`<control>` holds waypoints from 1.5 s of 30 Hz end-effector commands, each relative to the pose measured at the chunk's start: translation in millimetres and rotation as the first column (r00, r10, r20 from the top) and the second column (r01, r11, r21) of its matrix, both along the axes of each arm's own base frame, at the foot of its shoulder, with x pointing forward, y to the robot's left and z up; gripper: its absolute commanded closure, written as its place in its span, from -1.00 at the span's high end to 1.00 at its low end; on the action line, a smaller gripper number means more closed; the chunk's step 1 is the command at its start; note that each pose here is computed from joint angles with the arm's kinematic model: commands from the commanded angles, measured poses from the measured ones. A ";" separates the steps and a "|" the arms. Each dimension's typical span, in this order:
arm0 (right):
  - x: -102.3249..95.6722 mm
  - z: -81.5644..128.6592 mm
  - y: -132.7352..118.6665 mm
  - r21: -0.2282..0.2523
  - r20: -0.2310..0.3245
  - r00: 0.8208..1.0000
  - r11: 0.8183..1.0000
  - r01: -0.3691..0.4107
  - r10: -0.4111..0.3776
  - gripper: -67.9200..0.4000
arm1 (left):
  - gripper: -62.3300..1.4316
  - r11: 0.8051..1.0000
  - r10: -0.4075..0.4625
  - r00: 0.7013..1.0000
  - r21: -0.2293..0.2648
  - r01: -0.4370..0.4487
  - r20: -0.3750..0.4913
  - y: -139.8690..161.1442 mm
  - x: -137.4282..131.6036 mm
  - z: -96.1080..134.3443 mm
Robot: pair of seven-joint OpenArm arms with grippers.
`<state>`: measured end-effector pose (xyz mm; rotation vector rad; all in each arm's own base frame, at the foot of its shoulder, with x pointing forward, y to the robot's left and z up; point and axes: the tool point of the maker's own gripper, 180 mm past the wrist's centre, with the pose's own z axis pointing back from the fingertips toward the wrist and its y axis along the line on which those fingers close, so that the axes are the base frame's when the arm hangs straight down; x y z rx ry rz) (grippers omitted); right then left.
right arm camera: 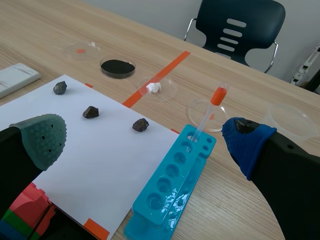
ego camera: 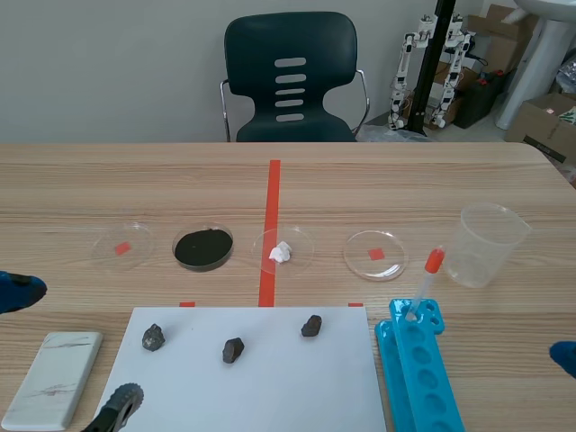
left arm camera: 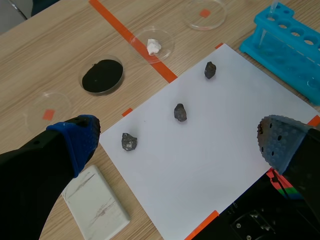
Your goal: Pick up the right mineral with the left hand
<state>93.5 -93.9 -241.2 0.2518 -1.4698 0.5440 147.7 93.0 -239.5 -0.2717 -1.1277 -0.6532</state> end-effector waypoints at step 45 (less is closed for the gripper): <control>5.5 9.9 0.2 0.010 0.040 0.999 1.000 -0.001 0.001 1.00 | 1.00 0.990 0.093 0.956 -0.077 -0.119 -0.279 -82.9 65.5 -24.2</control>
